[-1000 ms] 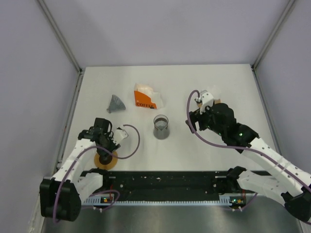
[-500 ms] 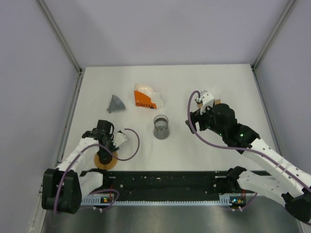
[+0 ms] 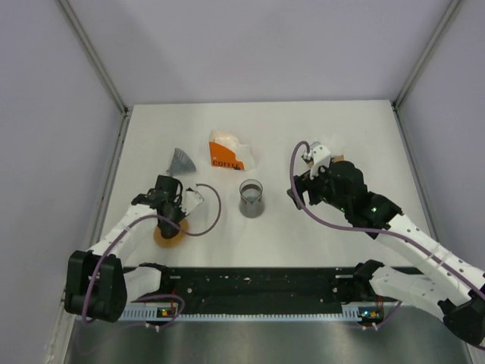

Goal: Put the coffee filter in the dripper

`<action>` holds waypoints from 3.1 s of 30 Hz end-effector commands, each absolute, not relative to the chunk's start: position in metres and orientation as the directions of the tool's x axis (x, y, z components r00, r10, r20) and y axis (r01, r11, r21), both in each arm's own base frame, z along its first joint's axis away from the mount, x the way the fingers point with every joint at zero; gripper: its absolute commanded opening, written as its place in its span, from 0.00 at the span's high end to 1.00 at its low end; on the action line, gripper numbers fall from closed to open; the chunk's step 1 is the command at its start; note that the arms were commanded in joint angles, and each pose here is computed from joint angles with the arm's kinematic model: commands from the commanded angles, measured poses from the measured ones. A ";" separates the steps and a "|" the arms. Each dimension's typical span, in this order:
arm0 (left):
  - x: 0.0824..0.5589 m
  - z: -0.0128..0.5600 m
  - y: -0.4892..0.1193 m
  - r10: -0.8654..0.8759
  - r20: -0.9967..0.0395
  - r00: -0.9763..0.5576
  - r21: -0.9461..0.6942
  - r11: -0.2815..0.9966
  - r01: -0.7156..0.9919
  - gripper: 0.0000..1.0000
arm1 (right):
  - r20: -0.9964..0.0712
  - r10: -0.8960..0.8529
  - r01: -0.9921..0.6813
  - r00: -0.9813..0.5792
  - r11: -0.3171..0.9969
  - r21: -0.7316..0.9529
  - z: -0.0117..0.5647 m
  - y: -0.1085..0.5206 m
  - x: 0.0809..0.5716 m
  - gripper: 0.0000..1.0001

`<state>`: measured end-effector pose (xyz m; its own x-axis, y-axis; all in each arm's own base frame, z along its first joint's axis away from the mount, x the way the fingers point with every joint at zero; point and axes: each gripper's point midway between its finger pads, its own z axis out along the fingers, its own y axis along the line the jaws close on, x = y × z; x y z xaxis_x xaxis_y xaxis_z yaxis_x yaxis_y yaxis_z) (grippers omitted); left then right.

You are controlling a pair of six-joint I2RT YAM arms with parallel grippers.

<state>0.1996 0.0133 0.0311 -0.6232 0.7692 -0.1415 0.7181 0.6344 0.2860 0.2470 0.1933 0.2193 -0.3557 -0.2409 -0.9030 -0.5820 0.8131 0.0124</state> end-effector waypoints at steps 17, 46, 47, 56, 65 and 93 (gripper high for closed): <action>0.274 0.262 -0.082 0.337 -0.815 -0.472 0.072 0.867 0.494 1.00 | -0.905 0.106 -0.832 -0.412 0.361 0.421 0.344 0.383 0.223 0.20; 0.283 0.289 -0.088 0.279 -0.857 -0.434 0.051 0.883 0.467 0.98 | -0.811 0.089 -0.772 -0.578 0.262 0.579 0.296 0.488 0.249 1.00; 0.281 0.291 -0.092 0.268 -0.855 -0.445 0.029 0.879 0.476 0.90 | -0.841 0.083 -0.792 -0.535 0.296 0.534 0.299 0.481 0.252 1.00; 0.262 0.353 -0.113 0.149 -0.868 -0.473 -0.138 0.844 0.519 0.32 | -0.999 -0.017 -0.798 0.047 0.600 -0.047 0.348 0.388 0.275 1.00; 0.258 0.389 -0.149 0.016 -0.841 -0.541 -0.367 0.718 0.592 0.15 | -0.681 -0.398 -0.359 0.615 0.628 -0.691 0.375 0.335 0.243 1.00; 0.259 0.351 -0.188 -0.058 -0.673 -0.737 -0.661 0.495 0.564 0.92 | -0.099 -0.780 0.340 0.618 0.379 -0.861 0.378 0.348 0.215 1.00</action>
<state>0.2757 -0.1772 0.3486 -0.7506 -0.0967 -0.6536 0.4941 0.5746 -0.6525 0.2255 0.3645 0.3168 0.5979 -0.7995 0.0585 0.2895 0.1473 -0.9458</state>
